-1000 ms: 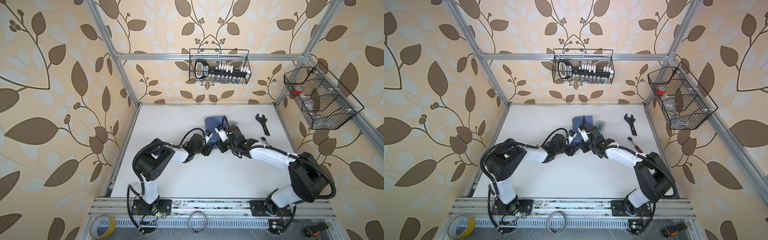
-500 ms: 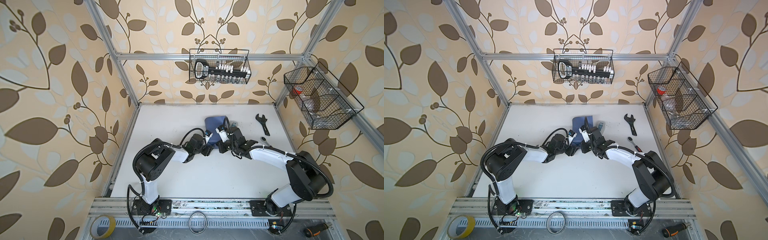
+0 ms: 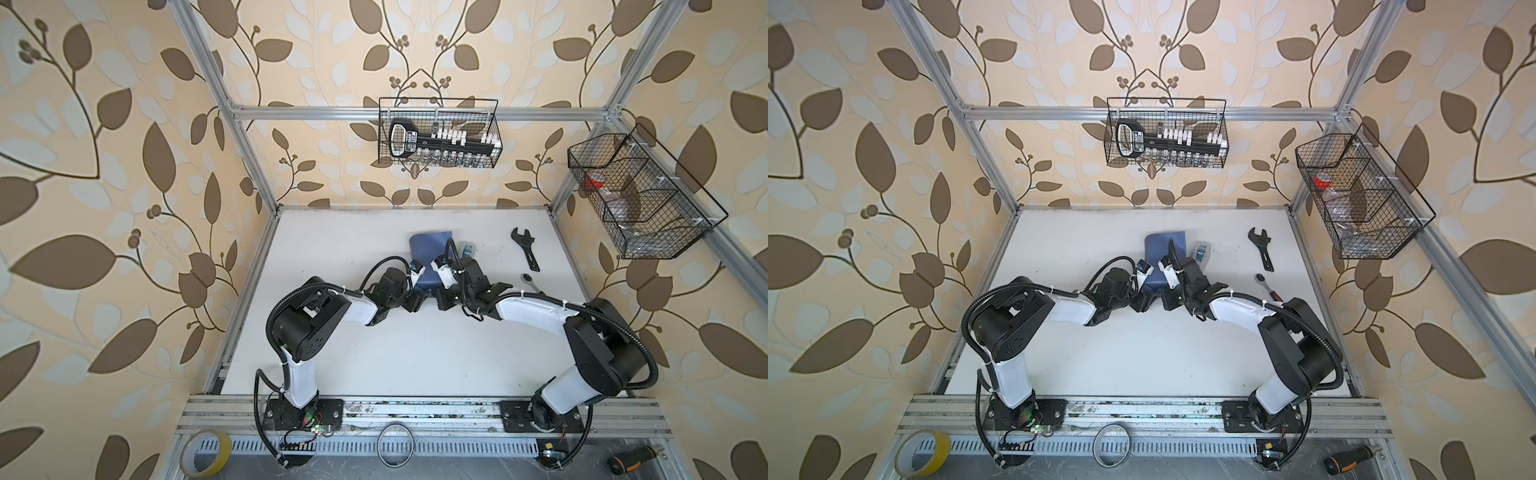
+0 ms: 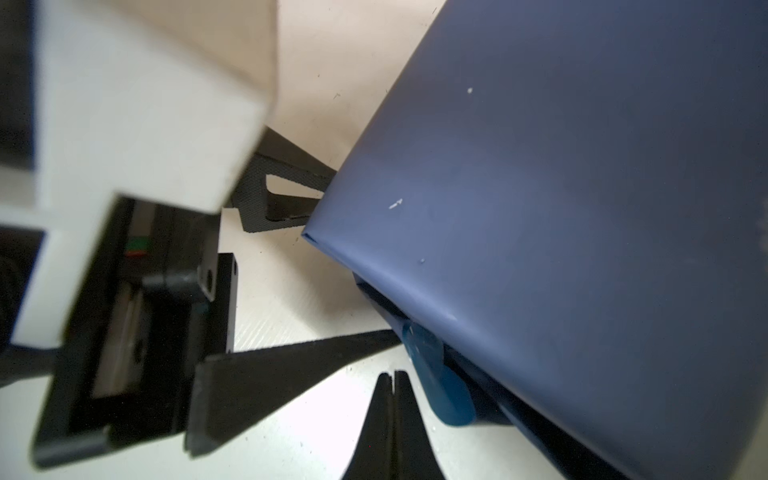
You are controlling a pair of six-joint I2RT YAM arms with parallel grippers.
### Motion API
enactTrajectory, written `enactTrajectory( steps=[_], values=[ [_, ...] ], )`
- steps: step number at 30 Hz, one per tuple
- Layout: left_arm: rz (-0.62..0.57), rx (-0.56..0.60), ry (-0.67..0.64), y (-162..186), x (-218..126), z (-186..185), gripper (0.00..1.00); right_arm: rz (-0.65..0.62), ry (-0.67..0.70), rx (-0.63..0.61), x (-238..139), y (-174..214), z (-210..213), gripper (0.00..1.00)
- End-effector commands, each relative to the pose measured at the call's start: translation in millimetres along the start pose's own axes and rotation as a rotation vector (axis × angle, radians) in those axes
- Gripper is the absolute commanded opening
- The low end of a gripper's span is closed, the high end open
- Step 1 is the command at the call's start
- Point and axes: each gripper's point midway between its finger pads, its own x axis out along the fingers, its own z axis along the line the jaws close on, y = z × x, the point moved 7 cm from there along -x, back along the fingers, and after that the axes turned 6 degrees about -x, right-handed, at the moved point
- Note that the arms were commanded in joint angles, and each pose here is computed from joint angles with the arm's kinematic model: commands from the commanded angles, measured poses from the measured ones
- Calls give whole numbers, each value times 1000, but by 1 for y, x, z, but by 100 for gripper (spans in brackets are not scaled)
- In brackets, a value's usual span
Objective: Wrap the gift box in paper
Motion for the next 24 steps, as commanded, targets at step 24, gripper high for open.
enactTrajectory(
  steps=[24],
  values=[
    [-57, 1, 1, -18, 1, 1, 70, -51, 80, 31, 18, -15, -19, 6]
  ],
)
